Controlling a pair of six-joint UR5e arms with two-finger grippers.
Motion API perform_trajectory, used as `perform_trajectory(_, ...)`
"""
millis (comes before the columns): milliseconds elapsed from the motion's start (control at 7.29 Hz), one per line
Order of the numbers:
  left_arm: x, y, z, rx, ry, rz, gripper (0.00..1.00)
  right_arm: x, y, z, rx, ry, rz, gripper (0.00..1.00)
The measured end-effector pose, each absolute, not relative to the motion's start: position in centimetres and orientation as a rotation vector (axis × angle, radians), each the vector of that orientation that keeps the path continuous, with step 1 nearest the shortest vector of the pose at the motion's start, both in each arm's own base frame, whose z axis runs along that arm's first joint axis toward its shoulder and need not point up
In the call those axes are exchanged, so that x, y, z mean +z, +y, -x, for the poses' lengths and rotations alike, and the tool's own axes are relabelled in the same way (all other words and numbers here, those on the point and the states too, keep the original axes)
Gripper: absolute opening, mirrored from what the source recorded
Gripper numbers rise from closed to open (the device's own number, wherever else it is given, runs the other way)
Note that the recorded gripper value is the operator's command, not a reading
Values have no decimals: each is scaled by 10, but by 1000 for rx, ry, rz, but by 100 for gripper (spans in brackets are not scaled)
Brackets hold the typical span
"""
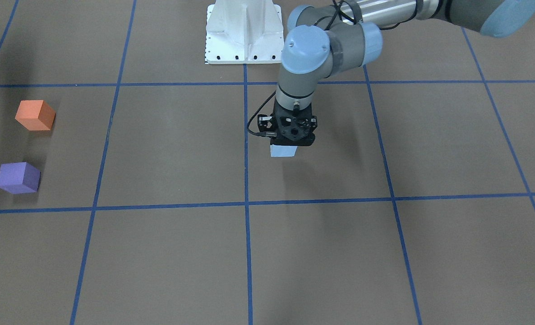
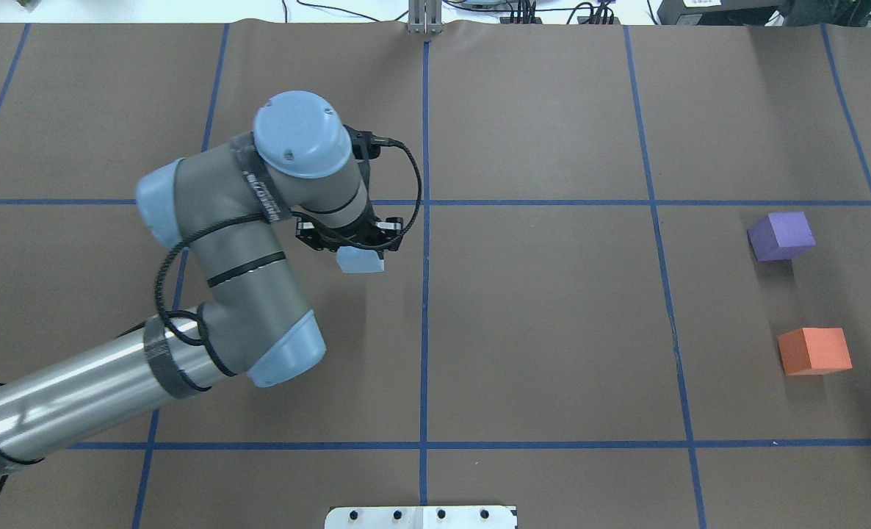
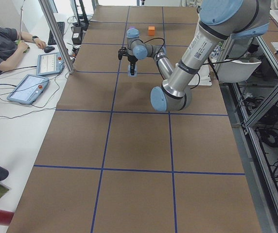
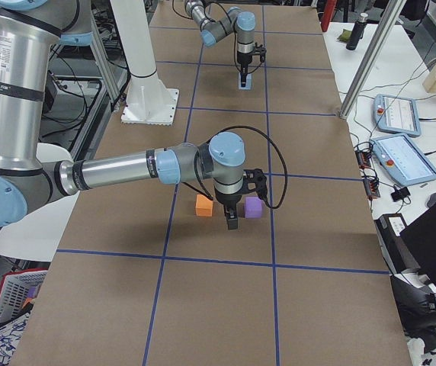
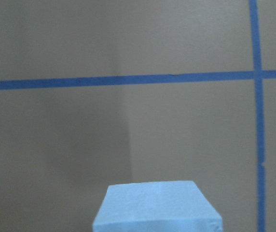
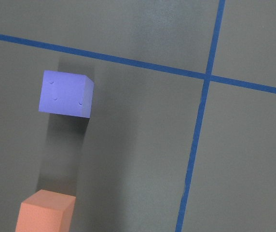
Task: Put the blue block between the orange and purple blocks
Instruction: 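Carry the light blue cube with the left gripper to the table center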
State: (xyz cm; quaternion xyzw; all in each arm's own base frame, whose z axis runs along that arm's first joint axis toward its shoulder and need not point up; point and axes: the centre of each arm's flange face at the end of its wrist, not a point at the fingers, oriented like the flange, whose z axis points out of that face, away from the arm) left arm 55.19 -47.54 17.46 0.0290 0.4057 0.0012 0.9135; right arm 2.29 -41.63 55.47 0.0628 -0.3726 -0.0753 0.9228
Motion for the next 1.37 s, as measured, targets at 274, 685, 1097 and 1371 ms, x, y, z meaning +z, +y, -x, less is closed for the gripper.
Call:
perform_trajectory(274, 155, -474, -611, 2, 804, -61, 58, 555, -416, -22, -156, -766, -129, 100)
perform_trajectory(685, 162, -468, -647, 0, 807, -74, 100, 555, -416, -22, -155, -766, -128, 100)
perform_trajectory(1097, 122, -475, -595, -14, 812, -98, 100, 554, -417, -22, -156, -767, -130, 100)
perform_trajectory(1371, 101, -474, -501, 58, 783, -118, 100, 539, -427, -13, -140, -784, -137, 100)
